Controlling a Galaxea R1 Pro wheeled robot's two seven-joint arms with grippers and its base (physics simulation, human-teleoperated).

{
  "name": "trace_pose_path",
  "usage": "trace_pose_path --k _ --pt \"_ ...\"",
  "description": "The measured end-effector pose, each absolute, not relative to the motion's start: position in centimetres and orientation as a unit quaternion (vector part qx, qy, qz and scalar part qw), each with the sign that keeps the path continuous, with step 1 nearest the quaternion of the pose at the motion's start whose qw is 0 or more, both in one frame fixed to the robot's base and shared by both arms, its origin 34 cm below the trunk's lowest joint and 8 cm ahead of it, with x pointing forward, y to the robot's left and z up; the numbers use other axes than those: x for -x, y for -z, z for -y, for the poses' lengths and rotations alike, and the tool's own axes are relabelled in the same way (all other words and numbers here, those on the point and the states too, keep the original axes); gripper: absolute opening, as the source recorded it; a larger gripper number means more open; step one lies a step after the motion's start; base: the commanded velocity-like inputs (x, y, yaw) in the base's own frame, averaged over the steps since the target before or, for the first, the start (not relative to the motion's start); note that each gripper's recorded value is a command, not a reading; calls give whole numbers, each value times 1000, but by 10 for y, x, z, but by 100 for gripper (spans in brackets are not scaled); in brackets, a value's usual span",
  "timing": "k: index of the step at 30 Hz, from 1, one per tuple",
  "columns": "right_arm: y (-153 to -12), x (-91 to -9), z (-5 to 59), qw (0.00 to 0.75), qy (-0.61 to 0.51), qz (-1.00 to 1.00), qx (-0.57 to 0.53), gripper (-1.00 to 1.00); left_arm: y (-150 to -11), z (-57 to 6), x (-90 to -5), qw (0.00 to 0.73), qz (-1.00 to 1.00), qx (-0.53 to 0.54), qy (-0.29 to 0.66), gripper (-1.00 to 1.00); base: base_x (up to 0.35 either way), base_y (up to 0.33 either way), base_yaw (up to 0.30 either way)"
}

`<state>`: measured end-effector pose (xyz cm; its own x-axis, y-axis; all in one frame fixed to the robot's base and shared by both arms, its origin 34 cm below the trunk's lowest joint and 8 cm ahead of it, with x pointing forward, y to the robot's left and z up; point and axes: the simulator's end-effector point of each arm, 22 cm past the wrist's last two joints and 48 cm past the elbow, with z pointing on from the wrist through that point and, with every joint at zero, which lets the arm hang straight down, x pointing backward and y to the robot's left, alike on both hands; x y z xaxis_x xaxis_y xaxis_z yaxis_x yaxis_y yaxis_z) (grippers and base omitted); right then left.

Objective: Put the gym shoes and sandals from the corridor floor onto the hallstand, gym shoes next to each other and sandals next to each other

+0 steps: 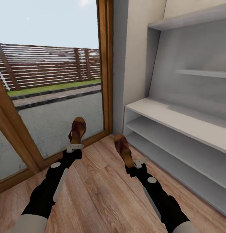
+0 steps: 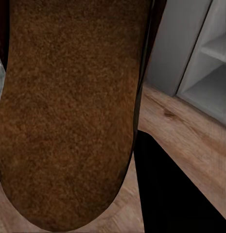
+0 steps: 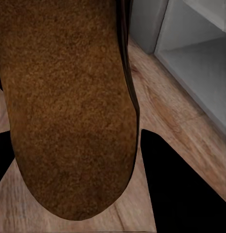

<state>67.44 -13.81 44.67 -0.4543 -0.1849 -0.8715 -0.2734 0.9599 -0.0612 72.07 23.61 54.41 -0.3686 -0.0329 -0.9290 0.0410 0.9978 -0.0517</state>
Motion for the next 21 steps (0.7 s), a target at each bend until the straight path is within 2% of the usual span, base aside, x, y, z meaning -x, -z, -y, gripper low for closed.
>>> trace_pose_path --k 15,21 --pt "-452 -675 138 508 -43 -850 135 -100 -549 -236 -720 565 -824 -3 33 -100 0 5 -279" --pt "-453 -675 138 509 -43 -849 135 -100 -552 -236 -720 567 -823 -2 33 -100 0 254 -279"
